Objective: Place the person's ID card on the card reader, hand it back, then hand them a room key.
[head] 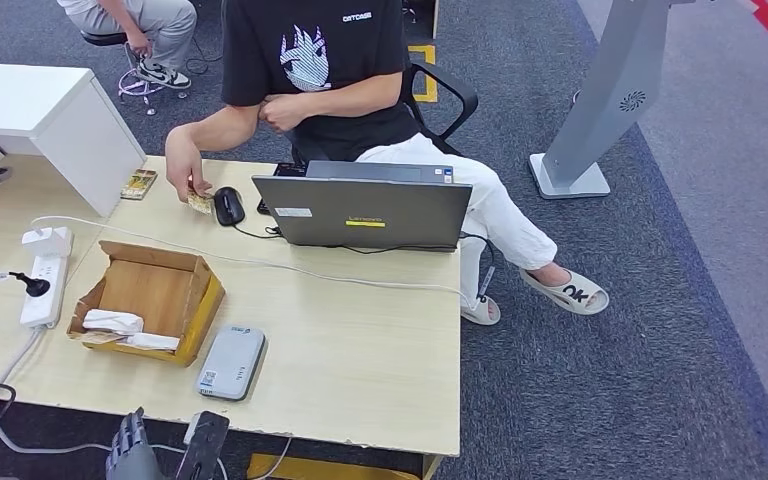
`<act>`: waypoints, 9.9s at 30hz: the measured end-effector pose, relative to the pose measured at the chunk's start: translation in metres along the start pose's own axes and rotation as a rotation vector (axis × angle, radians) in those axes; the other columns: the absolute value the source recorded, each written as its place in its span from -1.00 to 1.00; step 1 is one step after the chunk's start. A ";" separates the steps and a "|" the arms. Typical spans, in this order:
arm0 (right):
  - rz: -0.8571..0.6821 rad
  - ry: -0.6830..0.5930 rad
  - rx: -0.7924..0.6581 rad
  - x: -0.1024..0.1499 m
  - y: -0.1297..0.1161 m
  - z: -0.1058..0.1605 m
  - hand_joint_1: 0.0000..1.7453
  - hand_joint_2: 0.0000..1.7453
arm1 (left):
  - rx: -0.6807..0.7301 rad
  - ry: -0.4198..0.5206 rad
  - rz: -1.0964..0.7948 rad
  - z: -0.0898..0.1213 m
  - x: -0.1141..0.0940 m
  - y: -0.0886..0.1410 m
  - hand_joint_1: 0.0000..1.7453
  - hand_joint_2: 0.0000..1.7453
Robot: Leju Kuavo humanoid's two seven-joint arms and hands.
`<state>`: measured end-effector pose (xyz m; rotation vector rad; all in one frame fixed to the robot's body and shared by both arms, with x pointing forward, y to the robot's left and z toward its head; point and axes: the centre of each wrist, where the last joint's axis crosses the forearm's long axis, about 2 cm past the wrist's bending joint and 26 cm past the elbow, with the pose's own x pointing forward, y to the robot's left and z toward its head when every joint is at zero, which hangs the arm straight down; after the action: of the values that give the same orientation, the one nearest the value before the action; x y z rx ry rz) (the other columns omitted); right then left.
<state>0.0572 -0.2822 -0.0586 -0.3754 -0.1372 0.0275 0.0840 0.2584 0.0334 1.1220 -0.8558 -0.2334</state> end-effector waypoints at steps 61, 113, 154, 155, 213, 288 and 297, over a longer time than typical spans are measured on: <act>0.512 -0.019 -0.116 -0.045 -0.023 -0.024 -1.00 1.00 | 0.741 -0.592 0.044 -0.211 0.128 0.236 -1.00 1.00; 0.573 -0.039 -0.012 -0.041 -0.010 -0.031 -1.00 1.00 | 0.348 -0.719 0.057 -0.201 0.173 0.151 1.00 1.00; 0.562 -0.024 -0.029 -0.037 -0.021 -0.031 -1.00 1.00 | -0.197 -0.784 -0.375 -0.097 0.093 0.069 1.00 1.00; 0.562 -0.024 -0.028 -0.037 -0.021 -0.031 -1.00 1.00 | -0.192 -0.782 -0.389 -0.098 0.092 0.069 1.00 1.00; 0.572 -0.053 -0.017 -0.036 -0.015 -0.032 -1.00 1.00 | -0.135 -0.617 -0.513 -0.131 0.058 0.044 1.00 1.00; 0.583 -0.038 -0.024 -0.028 -0.018 -0.030 -1.00 1.00 | 0.376 -0.773 -0.021 -0.140 0.127 0.180 -1.00 1.00; 0.565 -0.015 -0.041 -0.030 -0.023 -0.031 -1.00 1.00 | 0.259 -0.733 -0.087 -0.108 0.094 0.180 -1.00 1.00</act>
<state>0.0314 -0.3165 -0.0823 -0.4458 -0.0427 0.5861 0.1791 0.3602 0.2164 1.3345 -1.5176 -0.6445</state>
